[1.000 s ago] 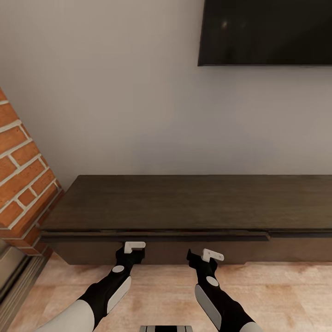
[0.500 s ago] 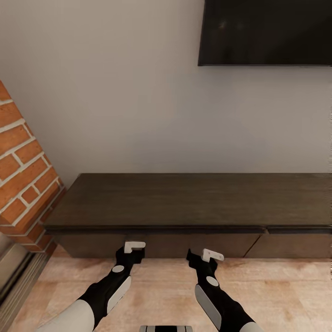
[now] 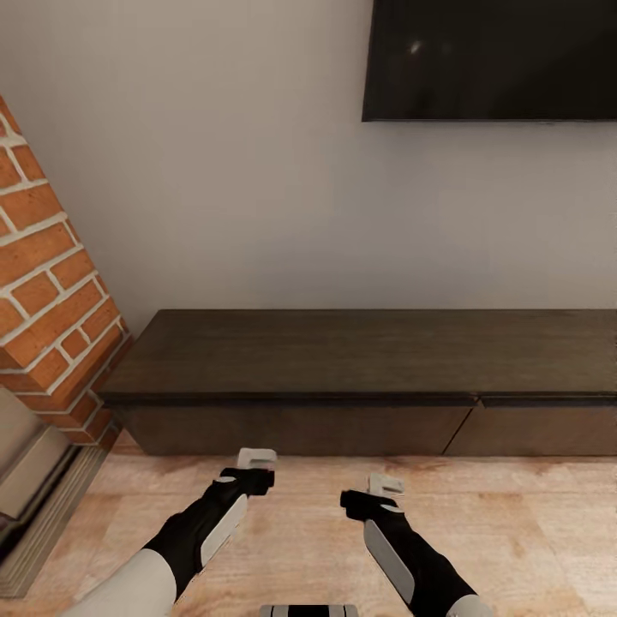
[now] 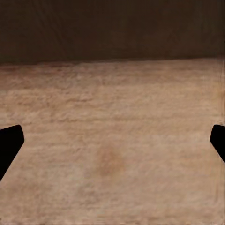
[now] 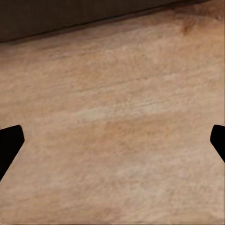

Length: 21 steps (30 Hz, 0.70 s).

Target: Place each of the two pumpkins and all three candles from the living room inside a cabinet in the living room (use any cabinet), then make sure every cabinet is closed, and position the cauldron so it is next to a table in the living room.

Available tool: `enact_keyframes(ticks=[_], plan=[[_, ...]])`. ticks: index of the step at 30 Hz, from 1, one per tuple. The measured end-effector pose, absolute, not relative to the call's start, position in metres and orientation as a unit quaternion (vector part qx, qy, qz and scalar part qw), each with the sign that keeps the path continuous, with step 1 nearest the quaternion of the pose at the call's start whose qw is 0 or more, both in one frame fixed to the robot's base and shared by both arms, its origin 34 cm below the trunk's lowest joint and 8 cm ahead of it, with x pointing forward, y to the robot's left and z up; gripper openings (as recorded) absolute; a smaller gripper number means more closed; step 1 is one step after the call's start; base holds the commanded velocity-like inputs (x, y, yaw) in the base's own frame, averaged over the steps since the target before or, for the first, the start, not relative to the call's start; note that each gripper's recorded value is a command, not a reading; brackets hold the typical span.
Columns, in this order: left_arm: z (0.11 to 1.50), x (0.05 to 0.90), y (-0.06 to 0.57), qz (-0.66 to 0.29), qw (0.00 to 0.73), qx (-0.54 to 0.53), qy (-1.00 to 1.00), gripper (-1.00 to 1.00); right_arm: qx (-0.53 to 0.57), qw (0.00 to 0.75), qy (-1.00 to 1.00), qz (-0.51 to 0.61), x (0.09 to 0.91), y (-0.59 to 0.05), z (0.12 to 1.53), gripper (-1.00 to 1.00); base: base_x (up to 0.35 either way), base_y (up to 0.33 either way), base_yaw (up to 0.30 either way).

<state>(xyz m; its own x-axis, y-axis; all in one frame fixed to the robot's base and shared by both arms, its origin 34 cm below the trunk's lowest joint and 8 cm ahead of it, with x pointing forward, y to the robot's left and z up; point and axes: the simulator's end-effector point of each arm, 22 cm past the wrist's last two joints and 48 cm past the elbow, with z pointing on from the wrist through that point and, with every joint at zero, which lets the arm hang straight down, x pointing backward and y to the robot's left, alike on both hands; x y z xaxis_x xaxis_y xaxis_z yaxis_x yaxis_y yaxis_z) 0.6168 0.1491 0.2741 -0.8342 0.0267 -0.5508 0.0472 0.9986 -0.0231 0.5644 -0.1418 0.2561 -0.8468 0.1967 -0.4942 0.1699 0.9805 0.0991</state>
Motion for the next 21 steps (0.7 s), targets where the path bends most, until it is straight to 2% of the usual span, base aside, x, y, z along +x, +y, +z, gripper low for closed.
enact_keyframes(ticks=[4,8,21], plan=[[0.273,0.607,0.172,-0.033,0.219,-0.033,0.975,1.0,0.102,0.277,0.952,0.082,0.595,-0.117,0.305,1.0,-0.004,0.0,0.0],[0.267,0.597,0.2,-0.035,0.18,-0.074,0.98,1.0,0.093,0.251,0.959,0.092,0.579,-0.124,0.306,1.0,0.0,0.0,0.0],[0.26,0.566,0.219,-0.011,0.151,-0.086,0.985,1.0,0.11,0.258,0.958,0.061,0.549,-0.163,0.294,1.0,0.0,0.0,0.0]])
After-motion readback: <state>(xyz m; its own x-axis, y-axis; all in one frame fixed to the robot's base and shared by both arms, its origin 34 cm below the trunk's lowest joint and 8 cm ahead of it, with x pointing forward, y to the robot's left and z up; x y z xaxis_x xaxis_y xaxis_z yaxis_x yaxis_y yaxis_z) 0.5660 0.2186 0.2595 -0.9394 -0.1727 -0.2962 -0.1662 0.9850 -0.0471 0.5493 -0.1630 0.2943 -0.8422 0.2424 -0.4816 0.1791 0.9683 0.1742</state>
